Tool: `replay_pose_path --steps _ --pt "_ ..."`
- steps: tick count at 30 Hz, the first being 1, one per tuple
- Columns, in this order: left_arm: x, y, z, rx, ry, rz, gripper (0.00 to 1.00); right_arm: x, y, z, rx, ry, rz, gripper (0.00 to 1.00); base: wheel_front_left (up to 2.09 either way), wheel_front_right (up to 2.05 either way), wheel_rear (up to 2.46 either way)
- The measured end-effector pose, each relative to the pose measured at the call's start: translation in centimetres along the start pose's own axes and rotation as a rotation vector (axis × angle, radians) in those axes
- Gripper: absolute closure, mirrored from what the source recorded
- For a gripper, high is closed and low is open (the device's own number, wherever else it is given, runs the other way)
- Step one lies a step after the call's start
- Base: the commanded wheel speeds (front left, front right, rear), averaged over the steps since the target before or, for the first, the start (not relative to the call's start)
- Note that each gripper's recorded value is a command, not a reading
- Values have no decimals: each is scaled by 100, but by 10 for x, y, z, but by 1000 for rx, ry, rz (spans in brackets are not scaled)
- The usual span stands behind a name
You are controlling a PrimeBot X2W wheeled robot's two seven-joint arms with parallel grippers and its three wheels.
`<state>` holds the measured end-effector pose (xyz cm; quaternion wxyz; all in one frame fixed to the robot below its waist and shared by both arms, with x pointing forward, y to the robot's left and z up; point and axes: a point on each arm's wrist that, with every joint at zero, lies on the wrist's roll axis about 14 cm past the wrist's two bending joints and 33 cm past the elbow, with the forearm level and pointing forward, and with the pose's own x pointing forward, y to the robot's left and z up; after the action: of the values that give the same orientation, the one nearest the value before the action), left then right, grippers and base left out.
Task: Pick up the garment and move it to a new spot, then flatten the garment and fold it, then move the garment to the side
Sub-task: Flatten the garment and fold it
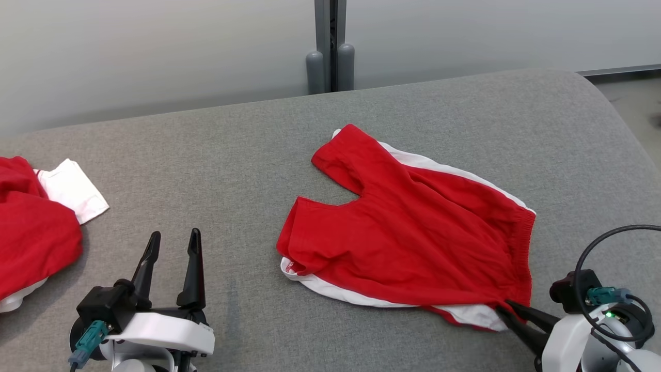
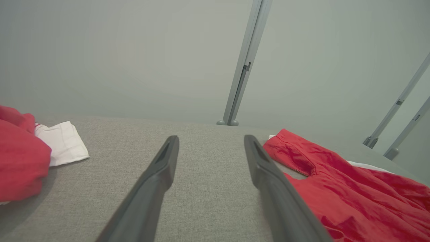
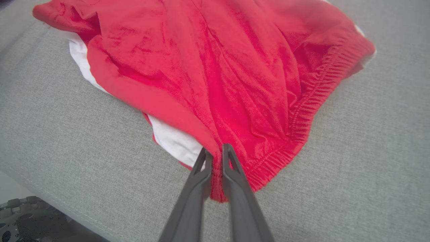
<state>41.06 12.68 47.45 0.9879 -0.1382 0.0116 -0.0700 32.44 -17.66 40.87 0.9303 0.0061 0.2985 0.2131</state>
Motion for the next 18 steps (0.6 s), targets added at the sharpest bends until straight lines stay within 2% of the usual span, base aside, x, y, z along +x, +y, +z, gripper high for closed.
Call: replay_pose_path --steps 9,12,18 --pt "-6 5 6 5 -14 17 0 2 14 14 21 -65 38 0 0 0 0" --pt "-8 6 8 5 -20 20 0 -6 7 27 10 -106 25 0 0 0 0" --pt "-11 7 8 6 -18 25 0 -23 6 79 10 -312 20 0 0 0 0"
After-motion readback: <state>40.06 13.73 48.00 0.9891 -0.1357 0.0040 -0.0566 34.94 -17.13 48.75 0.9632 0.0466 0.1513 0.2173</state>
